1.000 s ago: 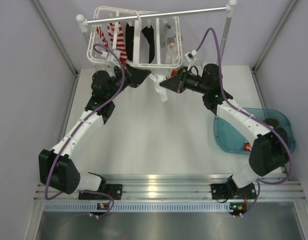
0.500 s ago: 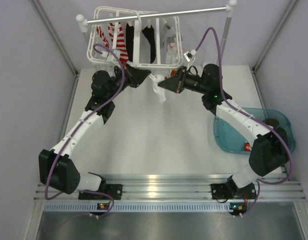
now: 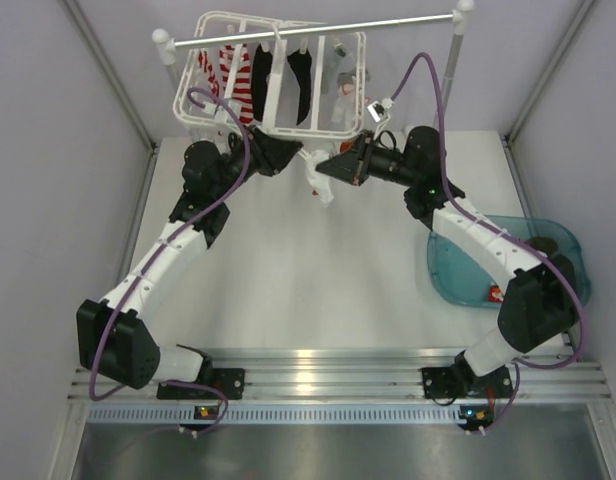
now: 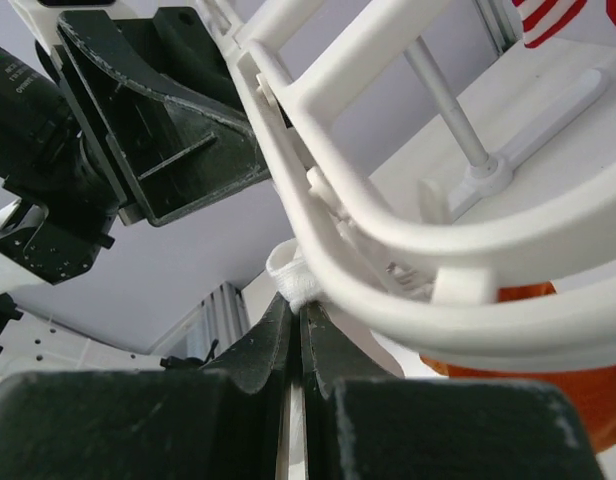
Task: Clip the socks to the hanger
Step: Clamp the sock onto the hanger.
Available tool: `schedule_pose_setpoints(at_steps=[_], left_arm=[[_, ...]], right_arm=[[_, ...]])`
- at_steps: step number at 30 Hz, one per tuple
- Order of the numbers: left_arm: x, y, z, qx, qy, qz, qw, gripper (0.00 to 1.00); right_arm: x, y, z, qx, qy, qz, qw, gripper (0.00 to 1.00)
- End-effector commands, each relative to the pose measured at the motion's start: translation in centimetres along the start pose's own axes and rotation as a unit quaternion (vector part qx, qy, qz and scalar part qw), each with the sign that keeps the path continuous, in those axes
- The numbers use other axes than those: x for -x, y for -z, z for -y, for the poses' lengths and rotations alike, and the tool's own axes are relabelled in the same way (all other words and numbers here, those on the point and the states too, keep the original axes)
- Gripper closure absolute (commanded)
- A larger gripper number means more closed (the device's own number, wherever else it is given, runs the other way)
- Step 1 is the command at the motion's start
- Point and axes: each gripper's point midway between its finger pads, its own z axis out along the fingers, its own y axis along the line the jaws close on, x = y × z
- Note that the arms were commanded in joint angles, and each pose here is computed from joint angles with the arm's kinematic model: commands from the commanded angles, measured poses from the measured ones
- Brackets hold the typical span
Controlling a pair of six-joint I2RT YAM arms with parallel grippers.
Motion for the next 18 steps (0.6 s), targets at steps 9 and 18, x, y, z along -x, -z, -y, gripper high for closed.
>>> schedule_pose_setpoints(at_steps=[9,18], left_arm=[[1.3,1.6,2.5,-0.024,-0.021,0.003,0.999,0.59],[2.0,4.0,3.6,-0.025,-0.039,0.003,0.999,0.47]], right_arm=[[3.9,0.9,-1.8,0.015,0.061,0.034,0.997,1.0],[4.3,2.0,-0.4,-0.003,0.07,0.031,0.997,1.0]])
